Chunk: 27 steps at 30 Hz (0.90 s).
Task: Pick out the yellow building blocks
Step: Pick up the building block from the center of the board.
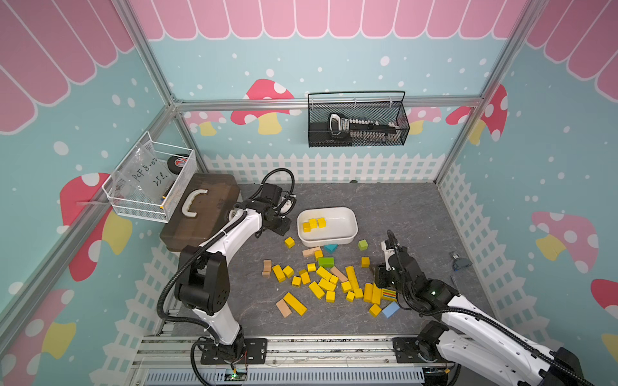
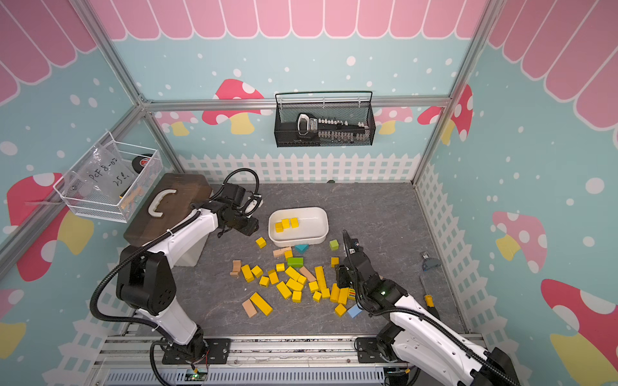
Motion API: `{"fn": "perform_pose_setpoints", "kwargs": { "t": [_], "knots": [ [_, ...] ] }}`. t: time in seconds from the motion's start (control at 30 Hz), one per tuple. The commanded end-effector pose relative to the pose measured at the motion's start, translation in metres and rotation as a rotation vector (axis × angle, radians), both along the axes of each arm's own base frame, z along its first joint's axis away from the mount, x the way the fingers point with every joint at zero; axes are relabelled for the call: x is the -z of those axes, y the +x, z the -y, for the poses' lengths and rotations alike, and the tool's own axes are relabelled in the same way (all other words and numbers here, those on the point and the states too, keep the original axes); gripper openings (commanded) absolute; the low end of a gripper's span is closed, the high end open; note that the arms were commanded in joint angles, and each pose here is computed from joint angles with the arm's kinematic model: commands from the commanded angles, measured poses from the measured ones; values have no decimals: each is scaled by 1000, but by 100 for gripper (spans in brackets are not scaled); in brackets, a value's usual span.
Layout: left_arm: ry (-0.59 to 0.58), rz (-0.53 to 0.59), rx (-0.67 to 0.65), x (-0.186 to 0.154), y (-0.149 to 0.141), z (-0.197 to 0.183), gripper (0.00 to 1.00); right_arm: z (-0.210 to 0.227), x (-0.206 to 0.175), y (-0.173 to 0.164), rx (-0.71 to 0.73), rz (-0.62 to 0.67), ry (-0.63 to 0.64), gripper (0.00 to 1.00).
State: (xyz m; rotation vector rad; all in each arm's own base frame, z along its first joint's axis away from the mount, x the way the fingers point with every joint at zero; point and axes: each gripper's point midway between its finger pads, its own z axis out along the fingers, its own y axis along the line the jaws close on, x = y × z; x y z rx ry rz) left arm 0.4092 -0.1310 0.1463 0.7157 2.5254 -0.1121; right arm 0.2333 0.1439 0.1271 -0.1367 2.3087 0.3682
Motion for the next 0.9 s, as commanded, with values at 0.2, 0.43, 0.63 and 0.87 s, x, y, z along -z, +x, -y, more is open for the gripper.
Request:
{"fn": "perform_pose_setpoints", "kwargs": {
  "t": [0.2, 0.43, 0.63, 0.87],
  "knots": [
    [36, -177, 26, 54, -16, 3, 58, 3, 1, -1, 16, 4, 21, 46],
    [30, -259, 79, 84, -25, 18, 67, 5, 2, -1, 19, 2, 23, 48],
    [65, -282, 71, 101, -24, 17, 70, 6, 2, -1, 22, 5, 29, 48],
    [125, -282, 53, 116, -22, 11, 69, 7, 3, -1, 25, 1, 34, 48]
  ]
}}
